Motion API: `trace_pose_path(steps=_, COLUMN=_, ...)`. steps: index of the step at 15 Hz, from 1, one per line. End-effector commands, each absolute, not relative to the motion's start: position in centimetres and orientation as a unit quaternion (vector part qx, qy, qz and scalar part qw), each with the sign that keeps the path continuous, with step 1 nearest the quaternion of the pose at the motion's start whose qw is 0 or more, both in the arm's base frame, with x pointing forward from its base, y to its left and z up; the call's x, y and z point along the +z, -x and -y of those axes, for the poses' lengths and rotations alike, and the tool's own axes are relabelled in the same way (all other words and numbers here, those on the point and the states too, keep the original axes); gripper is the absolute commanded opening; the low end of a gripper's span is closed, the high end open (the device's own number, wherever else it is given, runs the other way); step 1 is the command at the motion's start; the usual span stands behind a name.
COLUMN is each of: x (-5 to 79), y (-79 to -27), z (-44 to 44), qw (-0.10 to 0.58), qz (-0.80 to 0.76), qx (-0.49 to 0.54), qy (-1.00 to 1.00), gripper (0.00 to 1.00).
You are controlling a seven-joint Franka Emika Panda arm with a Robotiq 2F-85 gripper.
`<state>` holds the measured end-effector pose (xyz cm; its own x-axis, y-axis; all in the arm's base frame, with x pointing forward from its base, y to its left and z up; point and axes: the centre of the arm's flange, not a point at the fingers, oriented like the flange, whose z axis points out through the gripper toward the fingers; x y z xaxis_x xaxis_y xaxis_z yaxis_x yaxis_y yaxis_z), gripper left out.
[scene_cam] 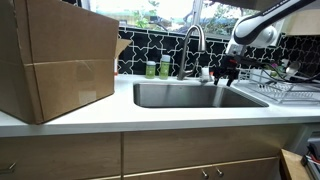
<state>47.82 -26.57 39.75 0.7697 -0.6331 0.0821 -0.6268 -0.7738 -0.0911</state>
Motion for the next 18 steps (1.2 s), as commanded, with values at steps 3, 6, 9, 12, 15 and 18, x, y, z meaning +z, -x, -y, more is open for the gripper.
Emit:
trace_pose_path(steps=3, x=38.6, y=-48.7, z=27.7, qw=0.030, qz=-0.342, qx=-0.047, qy=0.938, gripper=1.00)
trace_pose_path(steps=6, x=38.5, y=-48.9, z=27.8, qw=0.030, qz=-0.343, qx=-0.048, qy=0.938, gripper=1.00)
trace_pose_path(steps=9, x=37.0, y=-50.3, z=28.6, qw=0.006, qz=-0.341, qx=-0.028, qy=0.940, gripper=1.00)
trace_pose_path(steps=12, x=33.6, y=-52.1, z=29.5, qw=-0.046, qz=-0.278, qx=0.006, qy=0.959, gripper=1.00)
trace_pose_path(steps=15, x=29.6, y=-53.7, z=30.3, qw=-0.079, qz=-0.220, qx=0.014, qy=0.972, gripper=1.00)
trace_pose_path(steps=18, x=26.3, y=-55.0, z=30.6, qw=-0.078, qz=-0.189, qx=0.009, qy=0.979, gripper=1.00)
